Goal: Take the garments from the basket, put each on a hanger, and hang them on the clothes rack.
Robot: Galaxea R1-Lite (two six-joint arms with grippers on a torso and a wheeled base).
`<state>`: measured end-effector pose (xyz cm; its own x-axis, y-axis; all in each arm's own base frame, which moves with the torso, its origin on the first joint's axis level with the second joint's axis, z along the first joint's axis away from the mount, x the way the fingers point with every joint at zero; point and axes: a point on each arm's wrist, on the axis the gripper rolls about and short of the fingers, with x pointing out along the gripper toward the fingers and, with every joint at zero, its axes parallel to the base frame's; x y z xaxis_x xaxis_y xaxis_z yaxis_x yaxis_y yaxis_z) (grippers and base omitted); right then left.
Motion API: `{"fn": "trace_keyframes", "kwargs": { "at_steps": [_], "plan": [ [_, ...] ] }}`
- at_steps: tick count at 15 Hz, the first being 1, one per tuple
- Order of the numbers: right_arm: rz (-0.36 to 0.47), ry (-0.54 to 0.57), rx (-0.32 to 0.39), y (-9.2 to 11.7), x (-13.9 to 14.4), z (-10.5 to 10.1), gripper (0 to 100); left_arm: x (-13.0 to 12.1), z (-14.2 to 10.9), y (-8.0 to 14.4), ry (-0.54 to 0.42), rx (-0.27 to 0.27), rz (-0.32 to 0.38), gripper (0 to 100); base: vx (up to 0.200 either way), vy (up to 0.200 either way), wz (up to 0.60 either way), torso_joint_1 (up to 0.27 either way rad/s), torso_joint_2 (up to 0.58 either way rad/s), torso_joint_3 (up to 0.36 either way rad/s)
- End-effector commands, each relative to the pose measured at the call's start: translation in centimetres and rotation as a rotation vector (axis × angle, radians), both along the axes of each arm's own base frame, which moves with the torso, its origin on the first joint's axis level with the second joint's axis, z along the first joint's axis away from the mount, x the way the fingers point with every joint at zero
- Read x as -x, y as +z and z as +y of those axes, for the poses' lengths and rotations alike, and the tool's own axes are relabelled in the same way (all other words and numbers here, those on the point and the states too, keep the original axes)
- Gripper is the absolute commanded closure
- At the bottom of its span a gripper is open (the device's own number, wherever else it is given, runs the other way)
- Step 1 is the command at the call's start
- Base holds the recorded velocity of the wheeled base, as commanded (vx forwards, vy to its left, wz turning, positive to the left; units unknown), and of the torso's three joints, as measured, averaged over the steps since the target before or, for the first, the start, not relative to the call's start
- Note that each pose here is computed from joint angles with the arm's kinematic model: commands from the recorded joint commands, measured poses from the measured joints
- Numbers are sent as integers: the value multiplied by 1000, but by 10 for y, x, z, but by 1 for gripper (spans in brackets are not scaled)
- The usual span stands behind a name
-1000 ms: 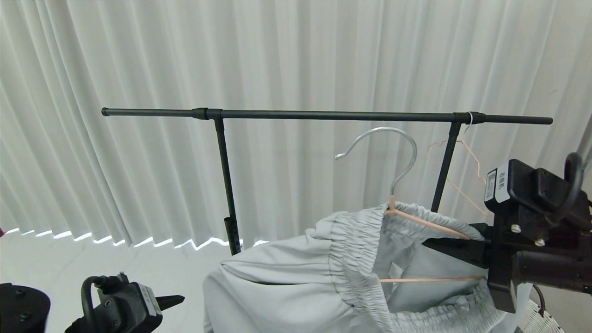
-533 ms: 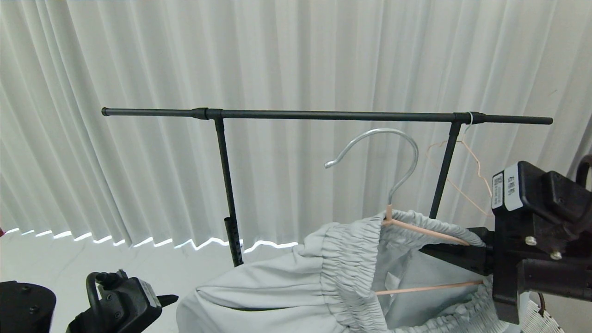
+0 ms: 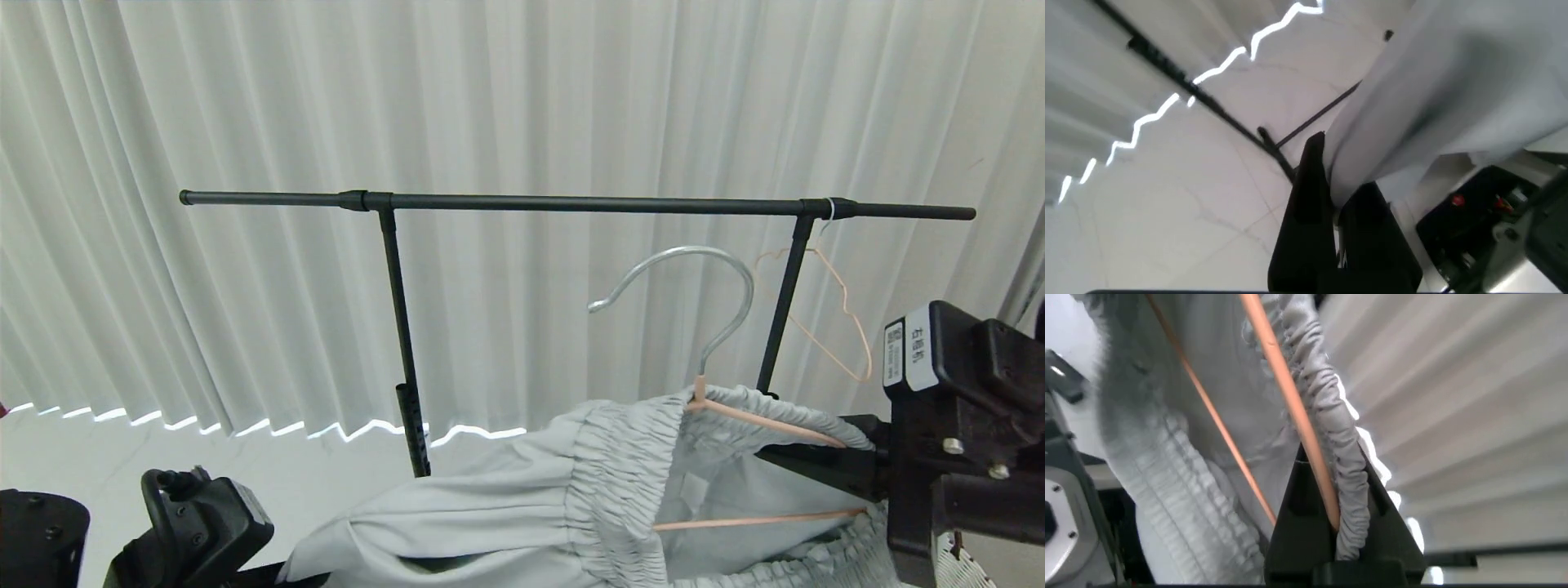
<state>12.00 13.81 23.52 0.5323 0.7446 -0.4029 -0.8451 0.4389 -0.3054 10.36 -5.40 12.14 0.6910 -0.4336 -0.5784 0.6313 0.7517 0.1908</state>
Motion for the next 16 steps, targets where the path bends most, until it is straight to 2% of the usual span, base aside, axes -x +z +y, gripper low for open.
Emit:
{"fn": "trace_keyframes", "kwargs": {
  "at_steps": [1,3,7,11,12,16],
  "plan": [
    [-8,-53,-7,2,-3,-10,100,-5,16,-4,144,-12,14,100,0,0,0,0,0,0],
    [-7,-92,-7,3,-8,-15,100,-5,22,-8,196,-22,26,100,0,0,0,0,0,0],
    [10,-115,-33,4,-9,-16,100,-2,23,-12,194,-29,40,100,0,0,0,0,0,0],
    [22,-129,-44,4,-10,-16,100,-1,22,-8,182,-19,16,100,0,0,0,0,0,0],
    [26,-129,-46,4,-10,-16,100,0,21,-8,175,-19,14,0,0,0,0,0,0,0],
    [26,-174,-41,4,-11,-17,100,6,23,-6,170,-1,-18,0,0,0,0,0,0,0]
  ]
}}
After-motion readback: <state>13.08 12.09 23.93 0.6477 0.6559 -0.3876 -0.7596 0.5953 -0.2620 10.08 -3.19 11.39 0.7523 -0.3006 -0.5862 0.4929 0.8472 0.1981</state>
